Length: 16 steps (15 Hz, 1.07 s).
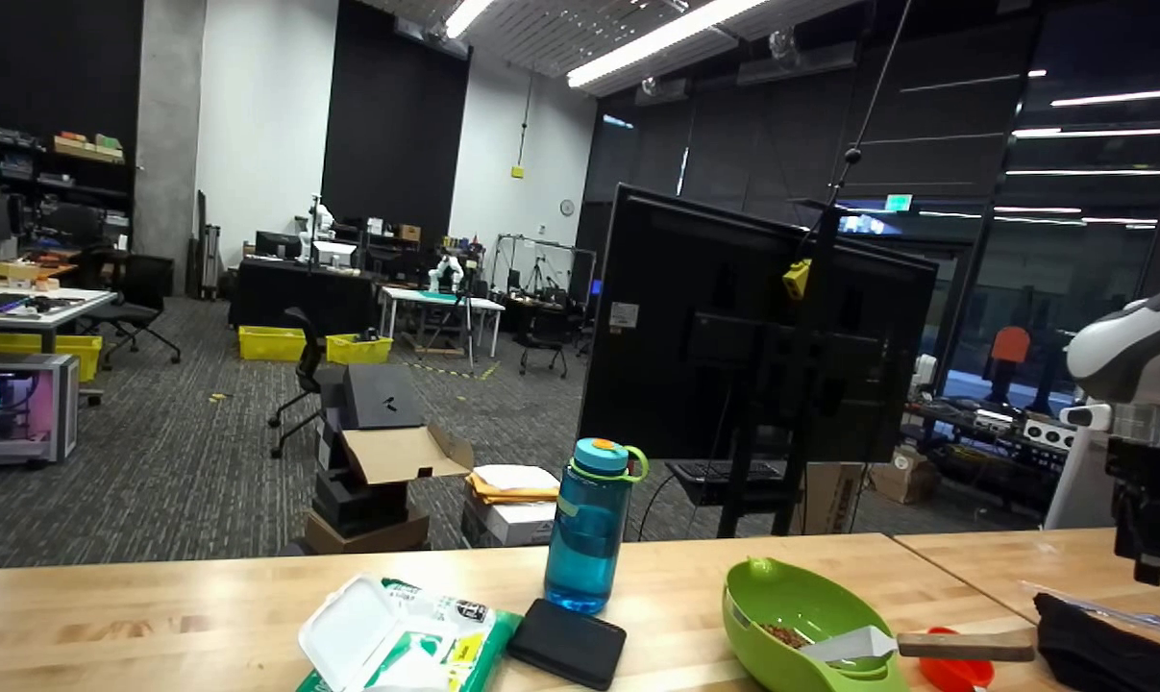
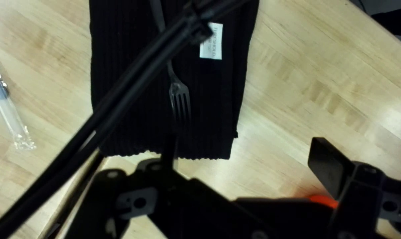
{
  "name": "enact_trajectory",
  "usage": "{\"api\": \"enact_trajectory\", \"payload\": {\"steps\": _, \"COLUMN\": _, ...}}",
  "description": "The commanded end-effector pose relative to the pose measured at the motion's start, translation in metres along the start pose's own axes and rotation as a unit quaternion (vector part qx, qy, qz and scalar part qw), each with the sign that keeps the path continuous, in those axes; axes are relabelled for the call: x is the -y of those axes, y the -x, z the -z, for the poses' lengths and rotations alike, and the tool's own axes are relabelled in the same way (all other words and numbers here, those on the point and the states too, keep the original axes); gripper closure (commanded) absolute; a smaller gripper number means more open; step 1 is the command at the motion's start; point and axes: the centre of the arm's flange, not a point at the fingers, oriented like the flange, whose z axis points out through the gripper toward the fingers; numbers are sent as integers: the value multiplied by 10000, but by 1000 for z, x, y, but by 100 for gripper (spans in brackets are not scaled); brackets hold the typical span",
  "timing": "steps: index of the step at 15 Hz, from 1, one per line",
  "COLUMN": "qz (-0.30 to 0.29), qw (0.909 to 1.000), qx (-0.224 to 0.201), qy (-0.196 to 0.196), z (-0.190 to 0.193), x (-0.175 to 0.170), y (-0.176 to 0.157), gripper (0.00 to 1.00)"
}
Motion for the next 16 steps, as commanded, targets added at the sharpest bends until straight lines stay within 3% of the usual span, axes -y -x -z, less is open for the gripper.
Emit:
{"api": "enact_trajectory", "payload": {"steps": 1, "qz": 72, "qw": 10000, "qx": 8, "qy": -23, "z": -10, "x": -23, "y": 11, "gripper": 0}}
{"api": "enact_trajectory", "payload": {"steps": 16, "qz": 186, "qw": 9990, "qx": 253, "qy": -309, "z": -80, "x": -44, "y": 42, "gripper": 0}}
